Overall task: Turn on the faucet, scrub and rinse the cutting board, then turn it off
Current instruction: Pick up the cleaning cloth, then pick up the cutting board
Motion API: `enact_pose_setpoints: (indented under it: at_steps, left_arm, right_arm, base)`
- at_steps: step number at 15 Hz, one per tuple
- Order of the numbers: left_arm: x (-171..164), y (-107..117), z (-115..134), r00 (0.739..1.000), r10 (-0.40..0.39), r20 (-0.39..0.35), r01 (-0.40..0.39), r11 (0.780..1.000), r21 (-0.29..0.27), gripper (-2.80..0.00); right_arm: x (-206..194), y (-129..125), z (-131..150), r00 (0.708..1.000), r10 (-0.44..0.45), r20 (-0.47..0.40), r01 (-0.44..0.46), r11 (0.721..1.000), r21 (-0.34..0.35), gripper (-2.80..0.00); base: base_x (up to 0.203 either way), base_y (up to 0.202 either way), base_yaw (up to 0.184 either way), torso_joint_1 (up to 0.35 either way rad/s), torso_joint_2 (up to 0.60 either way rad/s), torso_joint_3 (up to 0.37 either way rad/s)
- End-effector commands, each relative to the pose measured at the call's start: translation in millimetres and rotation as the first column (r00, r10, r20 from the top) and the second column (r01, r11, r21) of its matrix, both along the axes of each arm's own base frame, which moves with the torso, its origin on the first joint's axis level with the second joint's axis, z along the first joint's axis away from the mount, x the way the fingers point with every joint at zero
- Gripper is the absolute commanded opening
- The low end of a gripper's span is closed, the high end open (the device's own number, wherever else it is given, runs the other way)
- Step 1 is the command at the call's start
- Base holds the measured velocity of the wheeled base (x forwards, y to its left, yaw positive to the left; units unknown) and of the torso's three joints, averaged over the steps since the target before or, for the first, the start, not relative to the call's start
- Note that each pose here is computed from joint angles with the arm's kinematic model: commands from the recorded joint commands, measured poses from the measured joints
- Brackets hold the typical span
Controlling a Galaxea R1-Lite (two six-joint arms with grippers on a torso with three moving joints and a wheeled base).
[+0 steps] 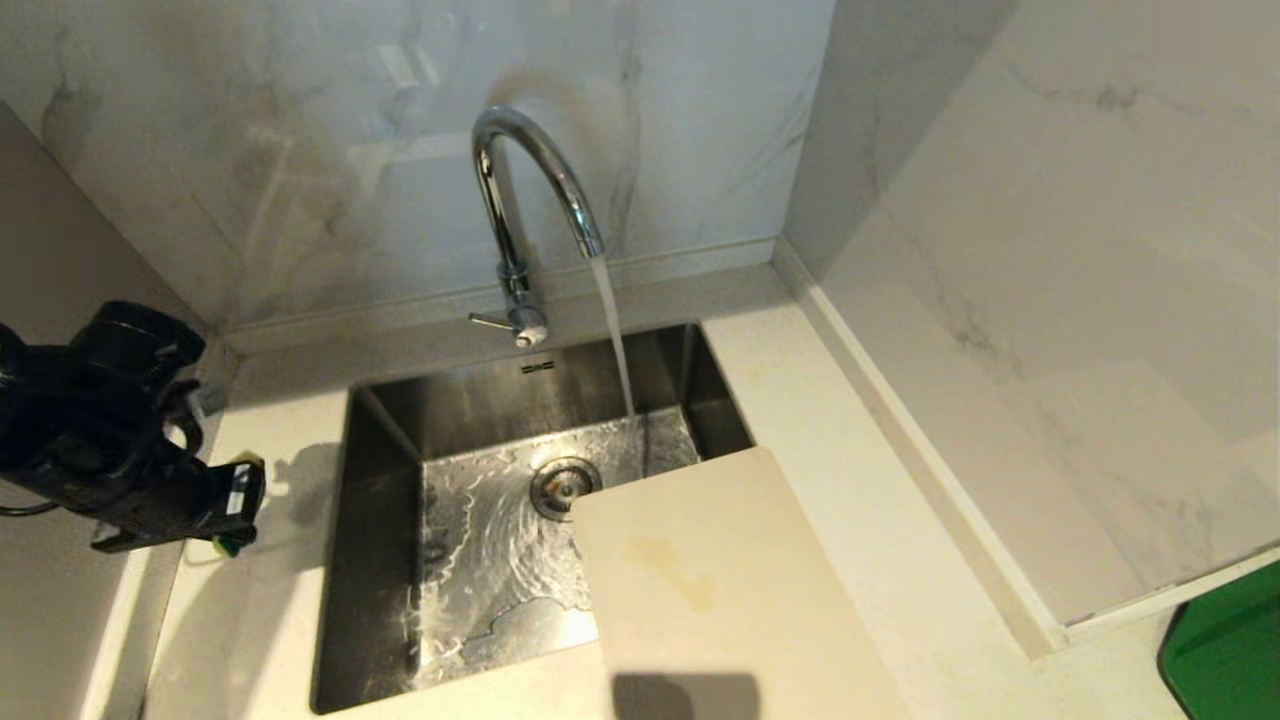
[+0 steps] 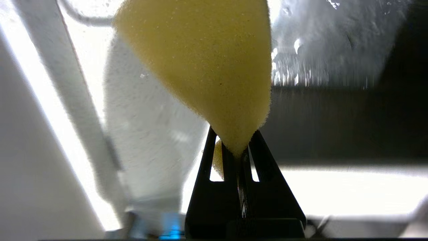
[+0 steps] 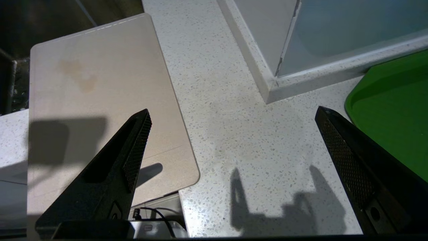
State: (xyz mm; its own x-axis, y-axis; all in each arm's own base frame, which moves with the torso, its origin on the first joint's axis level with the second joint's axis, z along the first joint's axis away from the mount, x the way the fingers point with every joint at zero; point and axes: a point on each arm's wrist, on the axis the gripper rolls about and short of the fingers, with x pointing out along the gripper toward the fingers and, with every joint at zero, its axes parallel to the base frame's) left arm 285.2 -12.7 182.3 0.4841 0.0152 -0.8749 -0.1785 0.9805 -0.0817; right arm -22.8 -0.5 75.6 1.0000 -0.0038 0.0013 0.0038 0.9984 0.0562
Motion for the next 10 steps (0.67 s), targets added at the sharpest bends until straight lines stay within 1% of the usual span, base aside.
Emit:
enact_pose_setpoints:
  at_steps: [1,3,4,5,8,9,10]
  left_arm:
    - [-30,-1,32,0.984,-0.159,0.083,0.155,0.987,0.051,-2.80]
    - [-38,-1,40,0.952,-0.286,0.106,0.274,0.955,0.116,-2.80]
    - [-38,-1,46,0.940,-0.316,0.126,0.299,0.944,0.139,-2.80]
    - [-37,-1,50,0.936,-0.322,0.143,0.301,0.941,0.151,-2.80]
    - [-47,-2,64,0.923,-0.330,0.197,0.301,0.939,0.164,-2.80]
    - [-56,-2,70,0.913,-0.338,0.230,0.307,0.938,0.160,-2.80]
    - [-71,-2,74,0.890,-0.363,0.276,0.336,0.931,0.142,-2.80]
  right_arm:
    - [0,0,0,1.000,0.001,0.000,-0.001,1.000,0.001,0.00]
    - [0,0,0,1.000,0.001,0.000,-0.001,1.000,0.001,0.00]
    - [0,0,0,1.000,0.001,0.000,-0.001,1.000,0.001,0.00]
    - [0,0,0,1.000,0.001,0.000,-0.001,1.000,0.001,0.00]
    - [0,0,0,1.000,0.001,0.000,-0.001,1.000,0.001,0.00]
    - [0,0,0,1.000,0.001,0.000,-0.001,1.000,0.001,0.00]
    - [0,0,0,1.000,0.001,0.000,-0.001,1.000,0.001,0.00]
  base:
    - [0.000,0.000,0.000,0.000,0.00,0.000]
    - [0.000,0.000,0.000,0.000,0.00,0.000]
    - [0.000,0.000,0.000,0.000,0.00,0.000]
    - [0.000,0.000,0.000,0.000,0.00,0.000]
    - [0.000,0.000,0.000,0.000,0.00,0.000]
    - [0.000,0.000,0.000,0.000,0.00,0.000]
    - [0.000,0.000,0.000,0.000,0.00,0.000]
